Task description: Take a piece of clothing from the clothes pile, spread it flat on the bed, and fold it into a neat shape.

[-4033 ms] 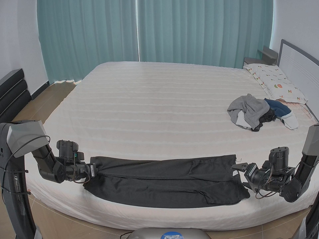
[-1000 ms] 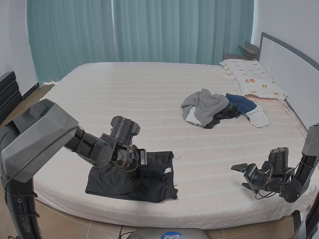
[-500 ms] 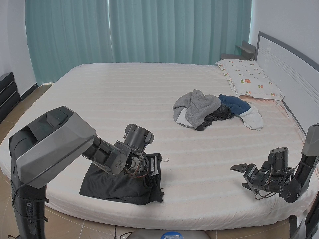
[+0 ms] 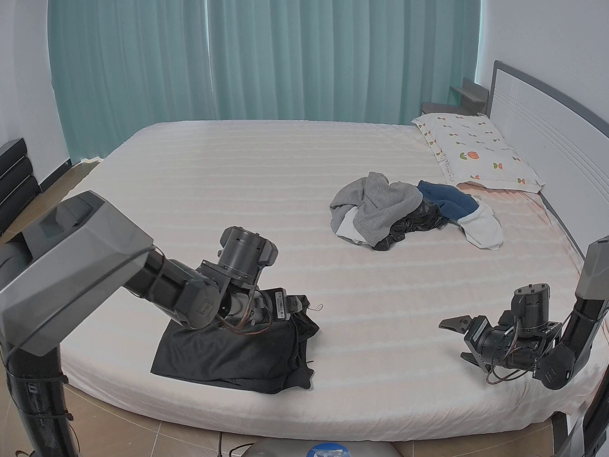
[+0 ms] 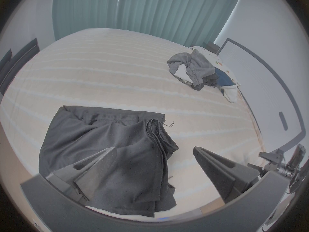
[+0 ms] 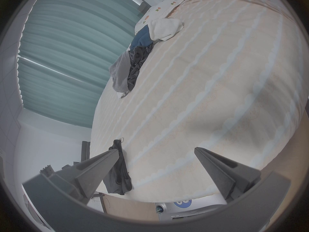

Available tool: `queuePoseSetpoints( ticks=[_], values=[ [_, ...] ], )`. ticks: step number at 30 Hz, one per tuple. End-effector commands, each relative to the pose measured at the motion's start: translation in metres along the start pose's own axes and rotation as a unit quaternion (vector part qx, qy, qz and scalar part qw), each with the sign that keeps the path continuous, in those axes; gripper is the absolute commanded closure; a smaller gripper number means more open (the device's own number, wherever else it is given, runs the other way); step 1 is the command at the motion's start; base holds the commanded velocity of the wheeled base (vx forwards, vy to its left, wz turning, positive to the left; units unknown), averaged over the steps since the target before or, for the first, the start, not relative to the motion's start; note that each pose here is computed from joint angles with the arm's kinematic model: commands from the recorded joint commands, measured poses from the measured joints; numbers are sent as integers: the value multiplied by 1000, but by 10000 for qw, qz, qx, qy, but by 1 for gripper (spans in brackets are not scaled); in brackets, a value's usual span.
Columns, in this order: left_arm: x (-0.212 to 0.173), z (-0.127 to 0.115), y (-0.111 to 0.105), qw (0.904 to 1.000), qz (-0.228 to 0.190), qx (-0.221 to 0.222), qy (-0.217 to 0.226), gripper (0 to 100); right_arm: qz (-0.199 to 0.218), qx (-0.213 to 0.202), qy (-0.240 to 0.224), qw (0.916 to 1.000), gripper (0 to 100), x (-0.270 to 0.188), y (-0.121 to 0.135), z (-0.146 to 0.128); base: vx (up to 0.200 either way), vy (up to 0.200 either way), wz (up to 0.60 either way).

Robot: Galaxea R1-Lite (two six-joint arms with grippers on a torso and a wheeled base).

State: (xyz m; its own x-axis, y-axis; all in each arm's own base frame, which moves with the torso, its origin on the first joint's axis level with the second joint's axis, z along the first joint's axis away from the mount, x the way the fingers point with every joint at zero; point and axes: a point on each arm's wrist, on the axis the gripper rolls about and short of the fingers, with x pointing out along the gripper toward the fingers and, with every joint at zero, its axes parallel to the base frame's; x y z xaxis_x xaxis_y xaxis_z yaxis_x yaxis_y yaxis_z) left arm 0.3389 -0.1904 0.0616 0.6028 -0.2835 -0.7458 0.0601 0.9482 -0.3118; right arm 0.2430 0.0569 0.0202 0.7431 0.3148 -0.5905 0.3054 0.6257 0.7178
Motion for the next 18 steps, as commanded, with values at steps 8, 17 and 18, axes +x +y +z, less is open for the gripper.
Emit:
queuePoseSetpoints(
  ticks=[8, 17, 18],
  values=[
    [-55, 13, 88, 9884, -167, -1510, 67, 0, 157, -436, 381, 9982, 0, 13, 17, -25, 0, 0, 0],
    [-60, 8, 127, 9704, -622, -2320, 239, 0, 68, -810, 675, 9944, 0, 36, 40, -43, 0, 111, 0],
    [-58, 9, 133, 9682, -665, -2402, 226, 0, 1, -920, 738, 9930, 0, 43, 48, -45, 0, 200, 0]
  ],
)
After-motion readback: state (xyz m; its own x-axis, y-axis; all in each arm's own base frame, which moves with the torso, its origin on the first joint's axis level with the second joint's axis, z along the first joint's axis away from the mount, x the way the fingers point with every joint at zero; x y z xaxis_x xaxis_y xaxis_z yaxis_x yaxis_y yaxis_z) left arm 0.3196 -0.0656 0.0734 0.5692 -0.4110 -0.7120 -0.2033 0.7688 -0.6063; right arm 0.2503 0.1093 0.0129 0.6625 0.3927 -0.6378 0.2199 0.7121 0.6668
